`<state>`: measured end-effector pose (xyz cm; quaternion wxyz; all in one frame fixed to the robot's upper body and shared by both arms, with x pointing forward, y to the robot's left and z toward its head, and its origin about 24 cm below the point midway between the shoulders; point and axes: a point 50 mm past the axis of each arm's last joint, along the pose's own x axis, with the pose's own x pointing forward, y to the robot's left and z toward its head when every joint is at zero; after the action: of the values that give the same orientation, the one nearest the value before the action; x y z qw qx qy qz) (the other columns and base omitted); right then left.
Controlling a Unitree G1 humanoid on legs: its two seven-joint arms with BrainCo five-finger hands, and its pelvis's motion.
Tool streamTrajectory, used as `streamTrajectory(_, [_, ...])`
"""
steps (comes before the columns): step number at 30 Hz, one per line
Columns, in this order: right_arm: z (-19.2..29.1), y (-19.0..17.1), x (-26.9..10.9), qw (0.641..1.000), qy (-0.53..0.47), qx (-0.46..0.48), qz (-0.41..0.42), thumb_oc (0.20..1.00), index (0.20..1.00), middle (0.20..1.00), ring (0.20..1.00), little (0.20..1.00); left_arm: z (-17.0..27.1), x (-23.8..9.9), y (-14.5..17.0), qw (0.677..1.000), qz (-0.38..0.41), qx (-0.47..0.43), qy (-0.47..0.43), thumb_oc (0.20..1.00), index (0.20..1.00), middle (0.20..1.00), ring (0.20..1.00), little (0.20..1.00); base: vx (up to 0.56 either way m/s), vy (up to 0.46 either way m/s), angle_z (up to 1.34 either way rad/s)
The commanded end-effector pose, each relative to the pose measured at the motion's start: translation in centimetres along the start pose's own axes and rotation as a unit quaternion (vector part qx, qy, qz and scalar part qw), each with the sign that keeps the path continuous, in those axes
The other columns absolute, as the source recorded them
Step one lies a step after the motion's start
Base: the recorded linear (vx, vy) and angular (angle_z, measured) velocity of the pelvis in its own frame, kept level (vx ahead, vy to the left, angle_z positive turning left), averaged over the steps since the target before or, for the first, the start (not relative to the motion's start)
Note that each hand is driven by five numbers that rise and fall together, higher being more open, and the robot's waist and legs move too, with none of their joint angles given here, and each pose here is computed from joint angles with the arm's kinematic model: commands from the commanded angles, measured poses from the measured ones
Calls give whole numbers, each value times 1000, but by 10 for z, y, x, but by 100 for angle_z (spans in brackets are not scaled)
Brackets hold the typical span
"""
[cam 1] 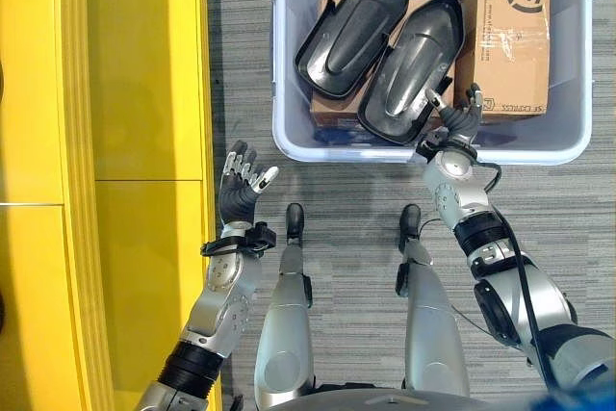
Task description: Move parts from the plastic box to the shelf.
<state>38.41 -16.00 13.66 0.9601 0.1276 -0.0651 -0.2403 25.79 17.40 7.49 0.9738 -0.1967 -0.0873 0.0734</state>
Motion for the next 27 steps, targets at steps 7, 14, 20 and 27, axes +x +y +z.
streamTrajectory(7, [25,8,21,1000,-20,-10,3,1000,1000,1000,1000,1000,23,-5,-5,998,-38,-11,-51,1000,1000,1000,1000,1000,0,0,0])
streamTrajectory(14, [32,11,30,999,-17,-49,3,1000,1000,1000,1000,1000,23,-4,-8,997,-49,-12,-50,1000,1000,1000,1000,1000,0,0,0])
streamTrajectory(20, [36,10,37,997,-11,-78,-4,1000,1000,1000,1000,1000,24,-3,-13,997,-59,-15,-52,1000,1000,1000,1000,1000,0,0,0])
streamTrajectory(27, [36,6,42,995,6,-100,-14,1000,1000,1000,1000,1000,25,-2,-16,996,-67,-18,-54,1000,1000,1000,1000,1000,-1,2,4])
